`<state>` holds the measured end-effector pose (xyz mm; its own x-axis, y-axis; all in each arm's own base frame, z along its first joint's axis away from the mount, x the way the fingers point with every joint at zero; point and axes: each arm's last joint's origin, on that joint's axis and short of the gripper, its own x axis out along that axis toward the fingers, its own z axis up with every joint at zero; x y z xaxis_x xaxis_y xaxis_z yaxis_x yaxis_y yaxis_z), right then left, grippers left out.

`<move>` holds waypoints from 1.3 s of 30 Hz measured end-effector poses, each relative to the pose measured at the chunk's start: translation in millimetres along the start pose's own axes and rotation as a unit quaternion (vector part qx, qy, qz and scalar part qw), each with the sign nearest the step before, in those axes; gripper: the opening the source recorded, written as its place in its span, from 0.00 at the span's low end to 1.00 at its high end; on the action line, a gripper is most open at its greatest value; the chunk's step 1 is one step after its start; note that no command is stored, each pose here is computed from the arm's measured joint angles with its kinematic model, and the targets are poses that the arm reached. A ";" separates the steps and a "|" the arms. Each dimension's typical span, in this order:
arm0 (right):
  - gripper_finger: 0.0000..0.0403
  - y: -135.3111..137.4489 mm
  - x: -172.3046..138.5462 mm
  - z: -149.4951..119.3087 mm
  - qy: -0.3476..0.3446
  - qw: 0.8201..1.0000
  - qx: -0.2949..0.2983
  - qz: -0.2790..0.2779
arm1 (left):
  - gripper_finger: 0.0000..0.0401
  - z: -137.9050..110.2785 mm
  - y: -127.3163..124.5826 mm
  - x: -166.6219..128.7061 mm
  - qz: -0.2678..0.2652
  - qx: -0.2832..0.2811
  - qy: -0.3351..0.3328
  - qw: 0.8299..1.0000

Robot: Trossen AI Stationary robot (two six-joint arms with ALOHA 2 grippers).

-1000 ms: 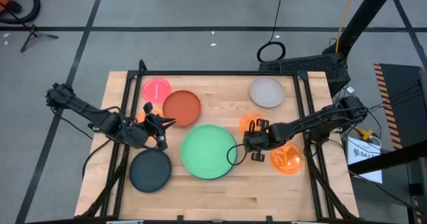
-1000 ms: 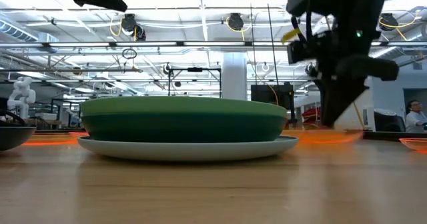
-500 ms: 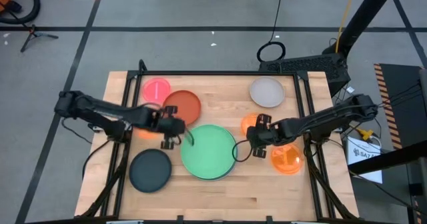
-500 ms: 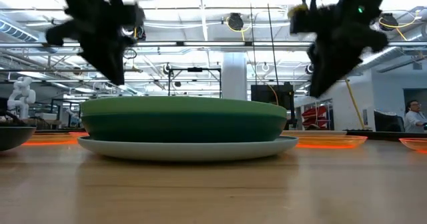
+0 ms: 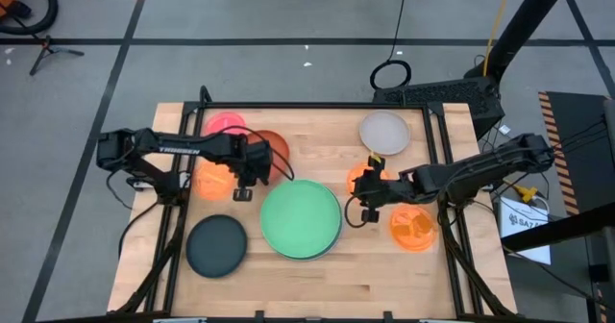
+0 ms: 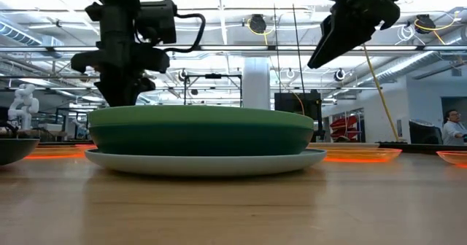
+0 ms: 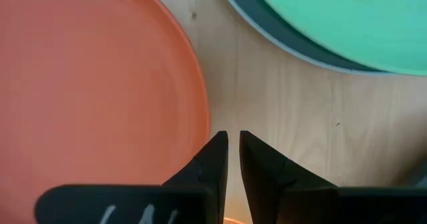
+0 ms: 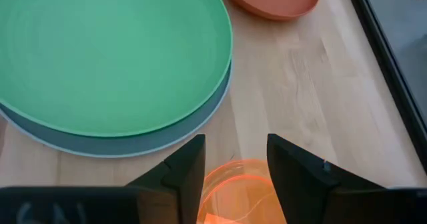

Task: Stack plastic plates
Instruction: Stack the brown plate on the green plate

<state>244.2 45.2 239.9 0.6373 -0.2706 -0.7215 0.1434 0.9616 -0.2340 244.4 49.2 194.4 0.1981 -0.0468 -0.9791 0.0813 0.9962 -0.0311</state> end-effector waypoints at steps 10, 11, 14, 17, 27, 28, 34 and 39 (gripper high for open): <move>0.39 0.7 1.6 0.6 -0.002 1.000 0.001 0.000 | 0.12 -3.0 1.6 -0.1 0.043 -0.008 0.025 0.999; 0.39 0.4 1.7 0.9 -0.003 1.000 0.002 -0.001 | 0.12 -3.3 2.5 -0.2 0.060 -0.004 0.030 0.998; 0.39 -2.0 2.7 2.7 -0.009 1.000 0.005 -0.003 | 0.09 -7.5 1.9 -0.5 0.068 0.000 0.055 0.996; 0.39 -5.6 4.2 6.7 -0.025 1.000 0.003 -0.008 | 0.02 -5.1 -1.1 -0.1 0.066 0.011 0.047 0.997; 0.39 -15.5 7.8 11.9 -0.041 0.999 -0.002 -0.020 | 0.23 -1.2 -1.6 -0.3 0.071 -0.013 0.026 0.997; 0.39 -15.6 7.8 11.9 -0.041 0.999 -0.002 -0.020 | 0.27 -1.0 -1.7 -0.2 0.068 -0.005 0.024 0.997; 0.39 -15.3 7.7 11.7 -0.040 0.999 -0.003 -0.019 | 0.45 -1.6 -1.6 8.5 0.060 0.004 0.000 0.998; 0.39 -15.3 7.8 11.5 -0.039 0.999 -0.003 -0.018 | 0.47 -3.0 5.4 9.0 0.080 -0.006 -0.001 0.997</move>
<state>255.7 28.9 245.4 0.6895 -0.3012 -0.6588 0.1628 0.9506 -0.2642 243.7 54.4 184.9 0.2098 0.1133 -0.9711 0.0359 0.9917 0.1235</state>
